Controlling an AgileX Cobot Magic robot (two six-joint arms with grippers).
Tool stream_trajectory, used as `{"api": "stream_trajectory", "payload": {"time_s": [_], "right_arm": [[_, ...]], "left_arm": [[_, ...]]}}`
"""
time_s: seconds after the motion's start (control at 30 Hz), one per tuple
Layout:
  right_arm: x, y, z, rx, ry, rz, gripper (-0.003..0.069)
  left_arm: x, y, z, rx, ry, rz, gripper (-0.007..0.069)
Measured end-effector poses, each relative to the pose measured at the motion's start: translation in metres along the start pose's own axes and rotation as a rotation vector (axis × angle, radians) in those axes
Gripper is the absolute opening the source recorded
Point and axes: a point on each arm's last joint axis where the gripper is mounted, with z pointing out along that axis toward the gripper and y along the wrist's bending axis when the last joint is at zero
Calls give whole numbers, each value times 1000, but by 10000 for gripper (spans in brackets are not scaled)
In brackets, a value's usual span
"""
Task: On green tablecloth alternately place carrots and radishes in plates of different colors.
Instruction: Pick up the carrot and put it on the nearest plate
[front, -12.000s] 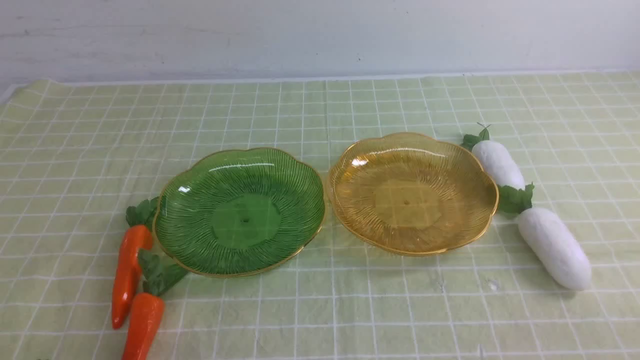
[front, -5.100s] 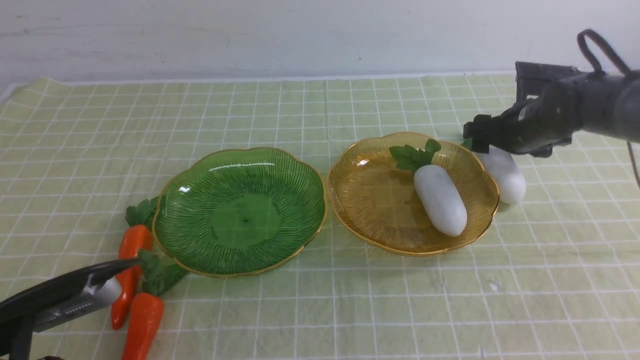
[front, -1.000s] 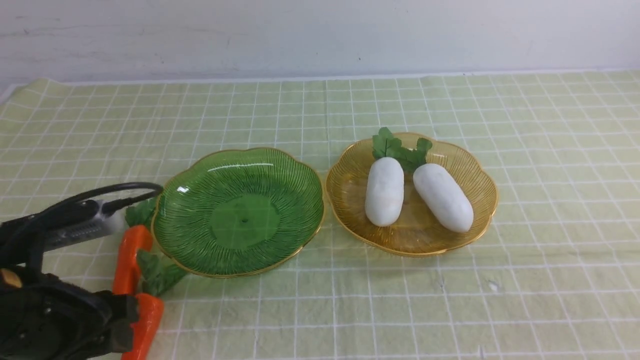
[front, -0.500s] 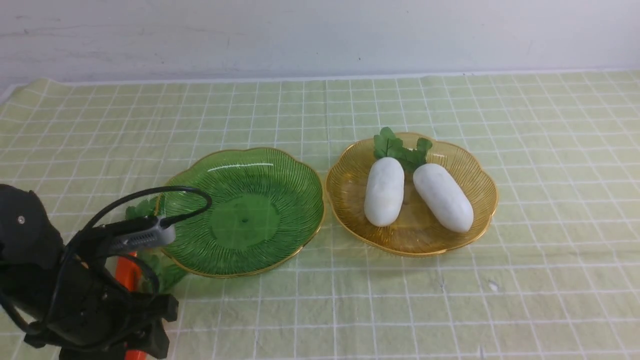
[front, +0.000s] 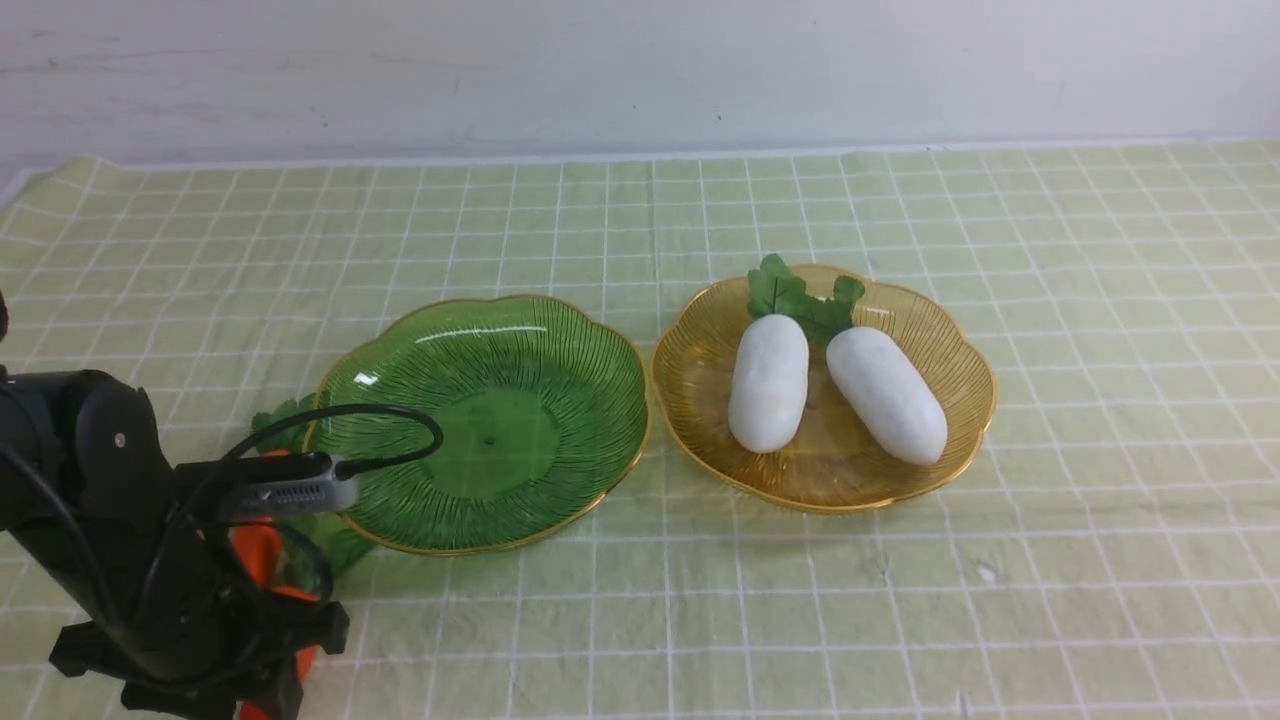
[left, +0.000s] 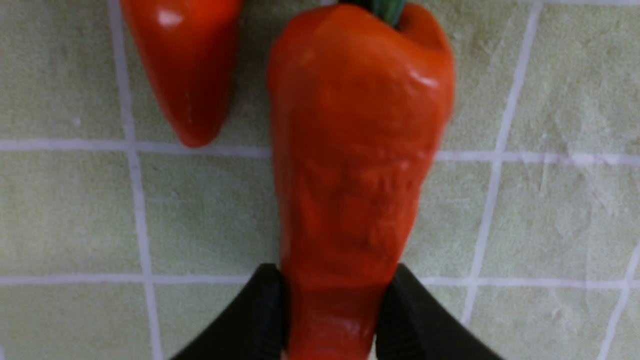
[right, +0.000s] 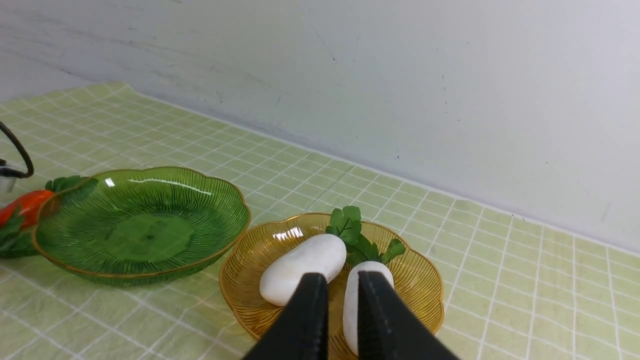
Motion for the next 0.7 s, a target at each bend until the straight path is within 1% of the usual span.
{"api": "stream_trajectory", "payload": {"time_s": [0.03, 0.17, 0.33, 0.47, 0.6, 0.7], "right_arm": [[0, 0, 0, 0, -1, 0, 86], [0, 0, 0, 1, -1, -2, 86], [0, -1, 0, 12, -1, -33, 86], [0, -2, 0, 24, 0, -68, 86], [0, -2, 0, 25, 1, -69, 86], [0, -2, 0, 25, 1, -69, 86]], "left_arm": [[0, 0, 0, -1, -1, 1, 201], [-3, -1, -8, -4, 40, 4, 202], [-6, -5, -40, 1, 75, 32, 202], [-12, -9, -81, 12, 30, 100, 202], [-27, -16, -110, 45, -63, 104, 202], [-36, -21, -122, 83, -116, 98, 202]]}}
